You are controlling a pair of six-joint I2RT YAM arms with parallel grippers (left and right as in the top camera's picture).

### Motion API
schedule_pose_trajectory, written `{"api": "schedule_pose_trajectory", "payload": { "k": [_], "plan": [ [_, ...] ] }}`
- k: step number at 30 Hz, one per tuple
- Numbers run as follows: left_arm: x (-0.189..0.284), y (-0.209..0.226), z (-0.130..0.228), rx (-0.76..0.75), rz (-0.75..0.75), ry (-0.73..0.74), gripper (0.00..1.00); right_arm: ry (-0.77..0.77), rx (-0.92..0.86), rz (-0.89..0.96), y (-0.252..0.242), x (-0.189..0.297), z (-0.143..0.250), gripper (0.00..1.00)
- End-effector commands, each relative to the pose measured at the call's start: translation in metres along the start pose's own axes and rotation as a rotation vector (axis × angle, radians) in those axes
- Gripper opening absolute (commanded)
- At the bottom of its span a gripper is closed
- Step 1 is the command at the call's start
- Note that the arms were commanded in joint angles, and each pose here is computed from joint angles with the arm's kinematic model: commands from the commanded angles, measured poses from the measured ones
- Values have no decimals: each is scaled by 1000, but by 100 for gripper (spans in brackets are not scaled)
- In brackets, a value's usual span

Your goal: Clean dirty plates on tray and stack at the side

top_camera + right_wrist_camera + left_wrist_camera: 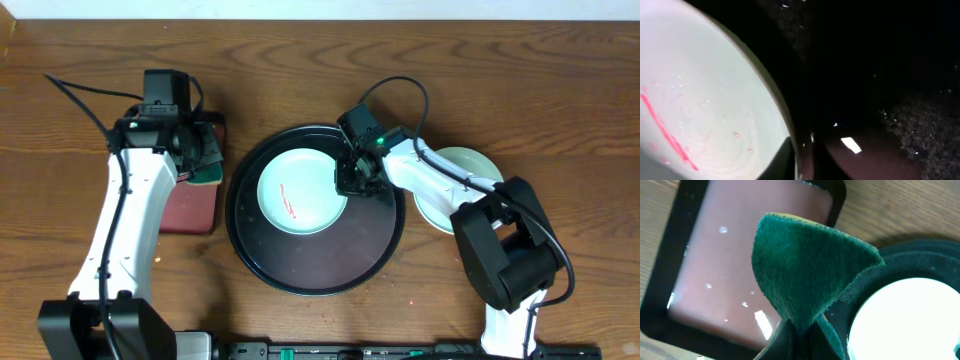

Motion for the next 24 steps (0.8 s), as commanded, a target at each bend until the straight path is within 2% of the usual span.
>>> {"api": "schedule_pose_trajectory", "payload": {
  "k": [1,6,10,24],
  "plan": [
    [-3,-6,-1,-6,9,2,7,9,-15,36,-6,-11,3,15],
    [-5,-12,-1,-4,14,4,7,7,-14,40,-6,-11,2,13],
    [-9,-22,2,-9,33,23,7,8,-15,41,-7,-12,2,1],
    [-39,-80,34,18,43,155,8,9,-15,42,-7,-12,3,1]
  ]
}}
Point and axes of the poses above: each gripper's point midway between its finger pads, its own x axis back along the fingers, its own y axis along the line the jaws close on, z = x × y, the point moved 3 cm from there along x, back along the fingers, and after that the axes turned 8 degrees about -x, right-handed, at the moved point
